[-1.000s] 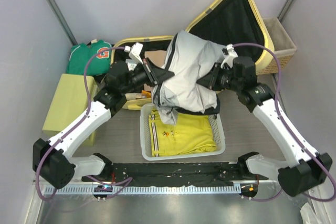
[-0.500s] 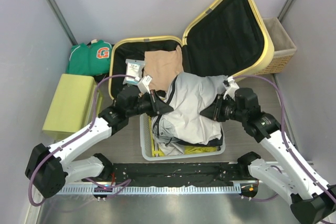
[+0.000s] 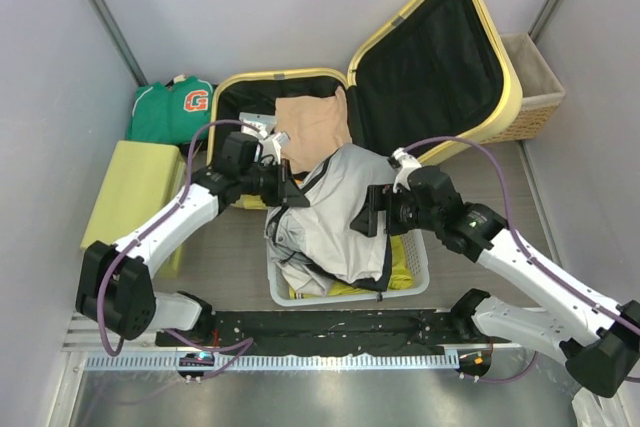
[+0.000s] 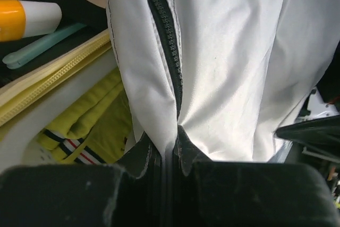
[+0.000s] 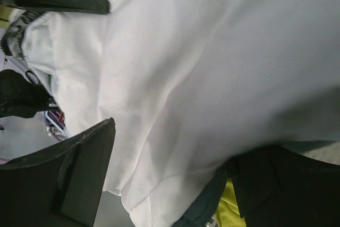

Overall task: Open, take out, and arrange the luggage
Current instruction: Place the clothes in the bin.

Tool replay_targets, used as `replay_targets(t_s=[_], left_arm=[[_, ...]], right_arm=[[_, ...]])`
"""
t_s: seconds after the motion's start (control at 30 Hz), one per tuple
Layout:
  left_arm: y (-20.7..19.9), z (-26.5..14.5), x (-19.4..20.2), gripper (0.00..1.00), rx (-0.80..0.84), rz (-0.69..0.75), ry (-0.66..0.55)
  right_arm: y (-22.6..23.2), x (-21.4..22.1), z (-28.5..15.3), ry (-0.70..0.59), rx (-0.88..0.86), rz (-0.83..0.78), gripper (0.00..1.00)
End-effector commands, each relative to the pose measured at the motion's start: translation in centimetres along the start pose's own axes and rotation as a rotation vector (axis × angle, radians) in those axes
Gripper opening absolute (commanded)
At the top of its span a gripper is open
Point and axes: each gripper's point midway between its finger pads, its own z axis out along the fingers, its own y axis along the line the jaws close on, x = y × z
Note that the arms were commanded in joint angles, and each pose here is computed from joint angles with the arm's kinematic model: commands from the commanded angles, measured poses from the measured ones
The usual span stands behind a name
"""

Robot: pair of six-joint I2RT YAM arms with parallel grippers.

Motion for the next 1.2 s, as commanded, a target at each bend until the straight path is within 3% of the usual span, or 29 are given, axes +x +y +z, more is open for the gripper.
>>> replay_targets(t_s=[0.0, 0.17, 0.27, 0.4, 0.53, 0.67, 0.7, 0.8, 1.17], left_arm=[[0.5, -1.1, 1.2, 0.0, -0.006, 0.103, 0.139], [1.3, -1.1, 1.2, 0.0, -0.009, 0.153, 0.161], [1.4, -1.1, 1.2, 0.0, -0.003, 0.174, 0.167], [1.8, -1.0, 1.4, 0.0, -0.012, 0.189, 0.188], [1.7, -1.1, 1.0, 0.0, 0.001, 0.235, 0.175], [0.9, -1.6, 0.7, 0.0, 0.031, 0.305, 0.174], [0.7, -1.7, 0.8, 0.0, 0.04, 0.318, 0.174], [0.4, -2.0, 1.1, 0.0, 0.065, 0.339, 0.179], [1.1, -1.8, 0.4, 0.0, 0.024, 0.361, 0.164]], right_arm=[[3.4, -7.5, -4.7, -0.19, -0.004, -0.216, 0.89], [4.9, -12.0, -5.3, -0.234, 0.033, -0.338, 0.96], [4.4, -14.6, -2.7, -0.194, 0.089, -0.38, 0.98], [4.3, -17.6, -0.4, -0.157, 0.042, -0.388, 0.99], [1.1, -17.2, 3.7, -0.031, -0.01, -0.412, 1.0], [-3.2, -16.4, 5.3, -0.024, -0.037, -0.437, 1.0], [-3.3, -17.4, 5.6, -0.077, -0.051, -0.454, 1.0], [-3.9, -17.5, 6.8, -0.076, -0.116, -0.427, 0.99], [-3.9, -13.3, 10.8, 0.08, -0.356, -0.359, 0.99]])
